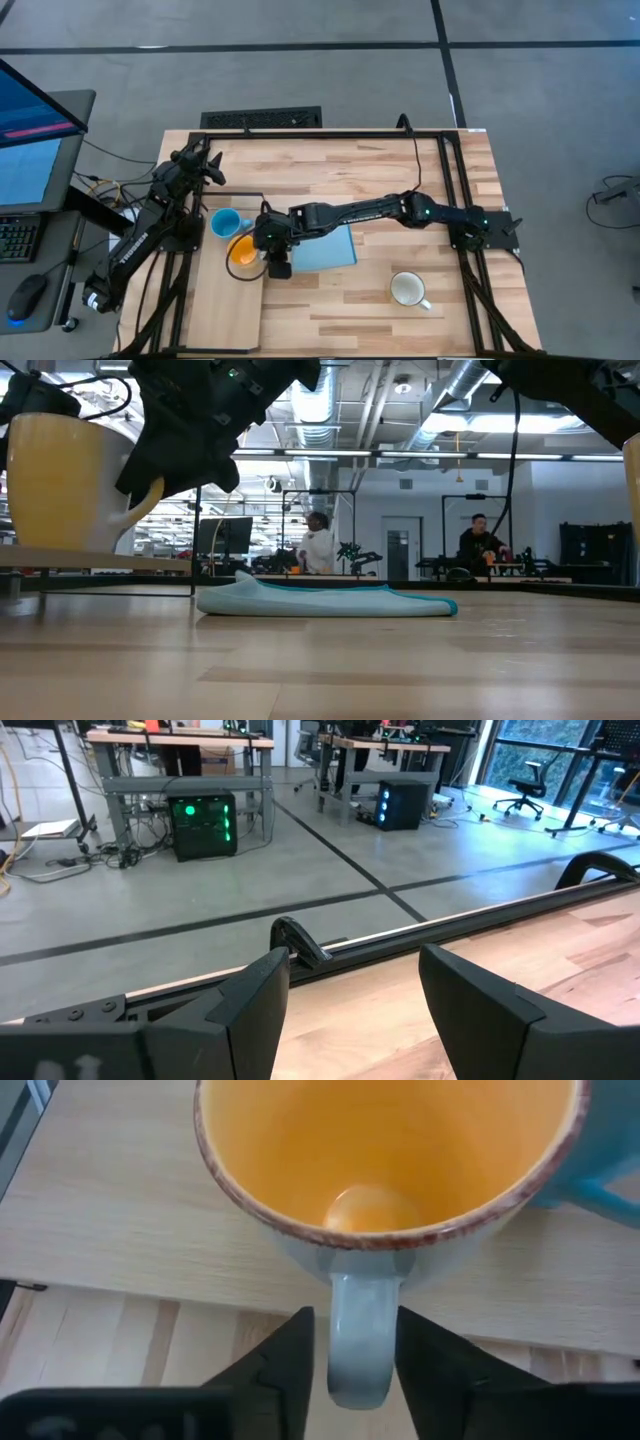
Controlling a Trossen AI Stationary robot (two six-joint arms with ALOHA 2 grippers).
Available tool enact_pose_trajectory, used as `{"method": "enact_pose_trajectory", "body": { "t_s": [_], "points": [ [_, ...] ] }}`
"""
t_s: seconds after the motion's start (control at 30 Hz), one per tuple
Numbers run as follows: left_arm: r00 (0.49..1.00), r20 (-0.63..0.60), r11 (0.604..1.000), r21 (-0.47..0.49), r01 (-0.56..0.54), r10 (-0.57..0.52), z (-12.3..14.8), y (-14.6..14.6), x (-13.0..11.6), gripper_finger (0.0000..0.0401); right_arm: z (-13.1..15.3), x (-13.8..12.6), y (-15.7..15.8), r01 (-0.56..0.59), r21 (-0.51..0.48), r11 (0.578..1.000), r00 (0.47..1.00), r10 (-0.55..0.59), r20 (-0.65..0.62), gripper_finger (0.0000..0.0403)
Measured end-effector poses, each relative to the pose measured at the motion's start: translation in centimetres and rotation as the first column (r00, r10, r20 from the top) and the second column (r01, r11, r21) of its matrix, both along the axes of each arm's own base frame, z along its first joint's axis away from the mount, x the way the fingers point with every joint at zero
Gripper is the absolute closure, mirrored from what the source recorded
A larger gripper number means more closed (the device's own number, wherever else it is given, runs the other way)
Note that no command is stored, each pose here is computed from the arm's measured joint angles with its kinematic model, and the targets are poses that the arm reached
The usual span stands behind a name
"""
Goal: Stack small to large cups/mugs on shelf
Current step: Put the yellow mug on the shelf
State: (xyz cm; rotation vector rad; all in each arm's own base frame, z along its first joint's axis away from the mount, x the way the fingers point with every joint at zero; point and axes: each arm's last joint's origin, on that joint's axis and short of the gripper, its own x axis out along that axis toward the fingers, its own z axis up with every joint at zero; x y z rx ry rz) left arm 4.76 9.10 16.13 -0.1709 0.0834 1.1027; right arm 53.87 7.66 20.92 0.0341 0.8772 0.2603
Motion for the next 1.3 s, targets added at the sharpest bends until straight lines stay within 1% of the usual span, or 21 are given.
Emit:
{"method": "enact_pose_trajectory", "body": {
  "t_s": [0.17,0.37,0.57,0.73,0.87,1.2,1.3],
  "points": [
    [1.000,0.000,1.000,-0.001,0.000,0.000,0.0,0.0,0.0,0.0184,0.3,0.4,0.0,-0.019,-0.010,1.000,0.998,0.019,0.056,0.0206],
    [1.000,0.001,1.000,-0.001,0.000,0.000,0.0,0.0,0.0,0.0184,0.6,0.7,0.1,-0.040,-0.027,0.999,0.993,0.043,0.107,0.0188],
    [1.000,0.001,1.000,-0.001,0.000,0.000,0.0,0.0,0.0,0.0184,0.8,0.8,0.1,-0.043,-0.025,0.999,0.991,0.046,0.125,0.0187],
    [1.000,0.002,1.000,-0.001,0.000,0.000,0.0,0.0,0.0,0.0184,1.0,1.0,0.3,-0.046,-0.021,0.999,0.985,0.049,0.164,0.0188],
    [1.000,0.002,1.000,-0.001,0.000,0.000,0.0,0.0,0.0,0.0184,1.3,1.1,0.5,-0.070,0.001,0.998,0.980,0.068,0.189,0.0188],
    [1.000,0.002,1.000,-0.001,0.000,0.000,0.0,0.0,0.0,0.0184,1.5,1.3,0.5,-0.084,0.019,0.996,0.973,0.078,0.217,0.0186],
    [1.000,0.002,1.000,-0.001,0.000,0.000,0.0,0.0,0.0,0.0184,0.9,1.7,0.6,-0.093,0.028,0.995,0.969,0.084,0.231,0.0186]
  ]
}}
